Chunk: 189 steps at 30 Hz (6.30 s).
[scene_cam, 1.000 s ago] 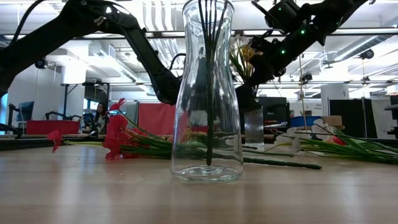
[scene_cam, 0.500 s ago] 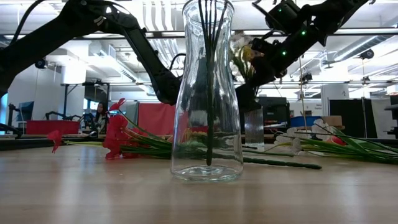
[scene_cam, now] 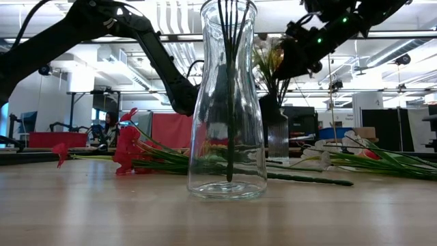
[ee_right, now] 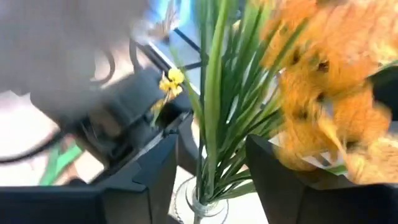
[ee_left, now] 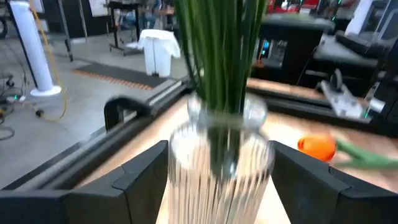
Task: Sort flowers into vase by color
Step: Put the white flowers into the top transparent vase
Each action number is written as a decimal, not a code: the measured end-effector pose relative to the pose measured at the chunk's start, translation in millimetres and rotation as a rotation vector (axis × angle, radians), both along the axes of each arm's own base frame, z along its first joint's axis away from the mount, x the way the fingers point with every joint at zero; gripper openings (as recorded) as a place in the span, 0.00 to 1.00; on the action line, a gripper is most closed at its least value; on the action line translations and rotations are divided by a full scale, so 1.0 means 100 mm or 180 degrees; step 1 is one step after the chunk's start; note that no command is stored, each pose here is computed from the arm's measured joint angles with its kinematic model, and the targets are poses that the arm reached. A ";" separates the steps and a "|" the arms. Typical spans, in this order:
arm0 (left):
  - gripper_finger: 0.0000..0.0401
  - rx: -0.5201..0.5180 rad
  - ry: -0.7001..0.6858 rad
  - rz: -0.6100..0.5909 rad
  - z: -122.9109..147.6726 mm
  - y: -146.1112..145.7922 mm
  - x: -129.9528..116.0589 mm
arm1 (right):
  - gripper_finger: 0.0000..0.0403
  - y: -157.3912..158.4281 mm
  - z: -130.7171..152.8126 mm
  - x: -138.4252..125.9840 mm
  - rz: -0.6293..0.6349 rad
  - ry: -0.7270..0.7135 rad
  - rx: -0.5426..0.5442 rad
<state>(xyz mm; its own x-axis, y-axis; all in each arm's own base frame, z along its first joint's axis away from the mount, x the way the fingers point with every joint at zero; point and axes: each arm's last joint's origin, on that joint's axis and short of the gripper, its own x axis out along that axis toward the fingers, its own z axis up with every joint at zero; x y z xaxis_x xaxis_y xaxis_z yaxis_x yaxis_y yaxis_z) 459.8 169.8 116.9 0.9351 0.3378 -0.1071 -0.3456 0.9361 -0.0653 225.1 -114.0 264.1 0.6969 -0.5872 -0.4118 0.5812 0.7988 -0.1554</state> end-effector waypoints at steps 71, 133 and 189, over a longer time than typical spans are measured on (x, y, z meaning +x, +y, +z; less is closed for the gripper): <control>0.80 -0.0844 0.2606 0.0513 1.10 -0.74 -1.63 | 0.61 1.31 0.13 -0.37 -0.0621 0.1312 0.2986; 0.78 0.0069 0.0260 -0.1470 1.27 -1.20 -1.78 | 0.05 1.98 -0.36 -0.08 -0.0765 0.1551 0.2255; 0.89 -0.0115 -0.0255 -0.0526 -0.01 -0.42 -0.35 | 0.04 1.03 0.52 -0.54 0.0747 -0.2086 -0.0339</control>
